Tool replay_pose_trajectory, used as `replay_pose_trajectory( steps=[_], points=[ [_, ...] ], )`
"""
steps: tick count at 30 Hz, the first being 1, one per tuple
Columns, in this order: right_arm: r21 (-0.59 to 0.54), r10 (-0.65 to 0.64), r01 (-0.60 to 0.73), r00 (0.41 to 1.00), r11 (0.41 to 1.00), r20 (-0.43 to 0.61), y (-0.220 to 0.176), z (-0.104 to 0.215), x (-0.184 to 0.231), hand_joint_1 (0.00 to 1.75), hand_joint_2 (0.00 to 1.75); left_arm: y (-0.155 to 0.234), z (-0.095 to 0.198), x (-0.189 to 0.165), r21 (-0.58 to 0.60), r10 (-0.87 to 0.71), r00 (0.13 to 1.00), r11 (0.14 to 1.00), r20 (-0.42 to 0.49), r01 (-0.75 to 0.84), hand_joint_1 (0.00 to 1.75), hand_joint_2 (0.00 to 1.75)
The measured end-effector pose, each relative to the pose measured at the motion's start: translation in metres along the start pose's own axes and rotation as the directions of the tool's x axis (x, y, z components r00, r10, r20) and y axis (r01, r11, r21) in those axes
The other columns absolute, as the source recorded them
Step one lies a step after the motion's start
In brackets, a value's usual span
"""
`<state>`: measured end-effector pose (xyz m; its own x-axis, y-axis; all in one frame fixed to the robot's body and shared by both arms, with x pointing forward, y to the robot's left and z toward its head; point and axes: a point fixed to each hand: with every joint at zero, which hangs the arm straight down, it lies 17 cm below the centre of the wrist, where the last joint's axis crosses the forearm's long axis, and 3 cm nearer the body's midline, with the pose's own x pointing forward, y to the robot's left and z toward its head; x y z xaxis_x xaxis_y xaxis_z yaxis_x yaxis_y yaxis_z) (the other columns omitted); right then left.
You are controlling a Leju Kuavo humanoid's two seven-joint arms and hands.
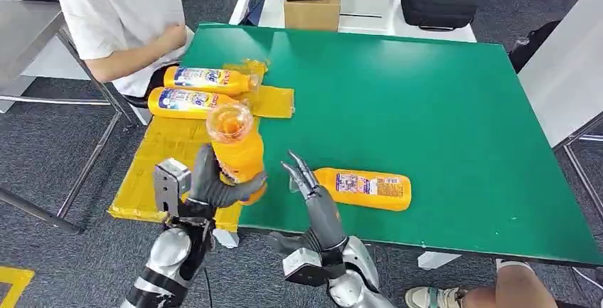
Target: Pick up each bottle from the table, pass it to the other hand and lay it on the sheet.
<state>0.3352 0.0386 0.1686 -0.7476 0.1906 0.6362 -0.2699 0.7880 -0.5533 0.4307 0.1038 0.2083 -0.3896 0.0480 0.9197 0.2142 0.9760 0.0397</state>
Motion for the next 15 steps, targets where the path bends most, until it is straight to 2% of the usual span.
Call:
replay_pose_trajectory(
  steps=[3, 6, 9, 11, 15],
  points=[
    [-0.005, 0.015, -0.015, 1.000, 1.000, 0.007, -0.003, 0.002, 0.002, 0.00, 0.00, 0.028, -0.007, -0.010, 0.022, -0.217, 0.976, 0.976, -0.001, 0.217, 1.75, 1.75],
    [-0.012, 0.026, -0.026, 1.000, 1.000, 0.001, -0.007, 0.006, 0.000, 0.00, 0.00, 0.056, -0.012, -0.018, 0.051, -0.340, 0.940, 0.939, -0.014, 0.341, 1.75, 1.75],
    [-0.019, 0.034, -0.035, 0.999, 0.999, -0.004, -0.011, 0.009, -0.002, 0.00, 0.00, 0.081, -0.016, -0.025, 0.064, -0.461, 0.887, 0.885, -0.030, 0.462, 1.75, 1.75],
    [-0.024, 0.035, -0.035, 0.999, 0.999, -0.004, -0.015, 0.011, -0.003, 0.00, 0.00, 0.098, -0.017, -0.035, 0.050, -0.573, 0.819, 0.817, -0.041, 0.574, 1.75, 1.75],
    [-0.032, 0.033, -0.033, 0.999, 0.999, -0.005, -0.019, 0.012, -0.003, 0.00, 0.00, 0.119, -0.017, -0.046, 0.043, -0.632, 0.772, 0.771, -0.064, 0.635, 1.75, 1.75]
  ],
)
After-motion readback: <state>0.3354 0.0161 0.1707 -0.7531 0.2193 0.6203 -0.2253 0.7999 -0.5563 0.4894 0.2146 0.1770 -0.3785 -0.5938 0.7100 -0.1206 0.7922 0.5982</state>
